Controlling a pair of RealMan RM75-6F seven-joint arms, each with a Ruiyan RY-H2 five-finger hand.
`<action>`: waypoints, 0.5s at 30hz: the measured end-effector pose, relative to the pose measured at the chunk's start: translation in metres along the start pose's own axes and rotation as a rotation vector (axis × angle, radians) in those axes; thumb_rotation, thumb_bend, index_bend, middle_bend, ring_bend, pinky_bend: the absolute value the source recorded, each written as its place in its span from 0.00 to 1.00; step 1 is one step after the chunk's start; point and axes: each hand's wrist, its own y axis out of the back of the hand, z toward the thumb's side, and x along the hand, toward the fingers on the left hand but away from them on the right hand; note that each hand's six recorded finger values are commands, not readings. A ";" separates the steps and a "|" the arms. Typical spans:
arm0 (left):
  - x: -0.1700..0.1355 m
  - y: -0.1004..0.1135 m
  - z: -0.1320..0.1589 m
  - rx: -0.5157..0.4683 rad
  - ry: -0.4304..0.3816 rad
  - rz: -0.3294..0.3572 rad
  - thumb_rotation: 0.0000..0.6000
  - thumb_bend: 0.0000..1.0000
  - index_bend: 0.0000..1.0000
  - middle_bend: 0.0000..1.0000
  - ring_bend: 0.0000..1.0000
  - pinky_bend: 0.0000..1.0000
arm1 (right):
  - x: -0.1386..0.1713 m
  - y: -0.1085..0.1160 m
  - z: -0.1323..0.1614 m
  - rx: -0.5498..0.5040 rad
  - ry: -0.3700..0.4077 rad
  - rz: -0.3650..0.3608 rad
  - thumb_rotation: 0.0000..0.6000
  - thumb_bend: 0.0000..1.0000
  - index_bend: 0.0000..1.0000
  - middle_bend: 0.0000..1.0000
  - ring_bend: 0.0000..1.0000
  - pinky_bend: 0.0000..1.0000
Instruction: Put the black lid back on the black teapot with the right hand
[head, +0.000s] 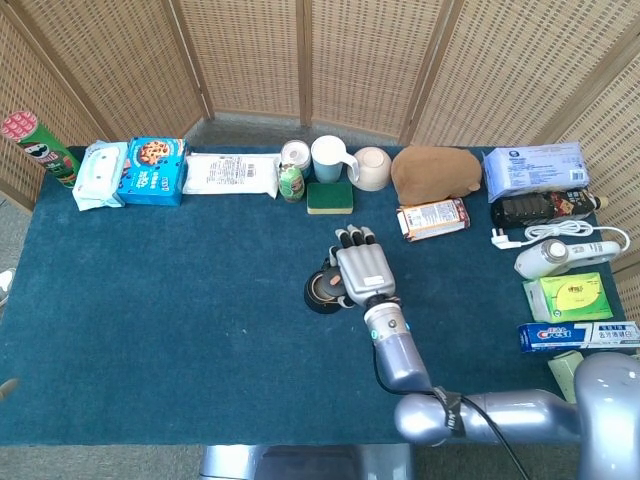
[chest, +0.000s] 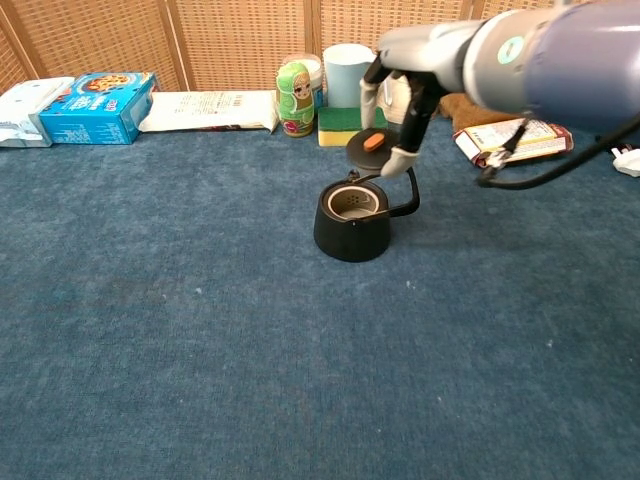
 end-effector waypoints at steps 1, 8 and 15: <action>0.001 0.000 -0.001 -0.001 0.003 -0.004 1.00 0.13 0.00 0.00 0.00 0.06 | -0.003 -0.003 0.003 -0.001 -0.002 0.009 1.00 0.24 0.43 0.13 0.08 0.00; 0.005 0.001 -0.003 -0.011 0.015 -0.009 1.00 0.13 0.00 0.00 0.00 0.06 | -0.019 -0.018 0.011 -0.003 -0.012 0.048 1.00 0.24 0.43 0.13 0.08 0.00; 0.006 0.002 -0.007 -0.017 0.029 -0.006 1.00 0.13 0.00 0.00 0.00 0.06 | -0.029 -0.026 0.013 -0.016 -0.017 0.075 1.00 0.24 0.43 0.13 0.08 0.00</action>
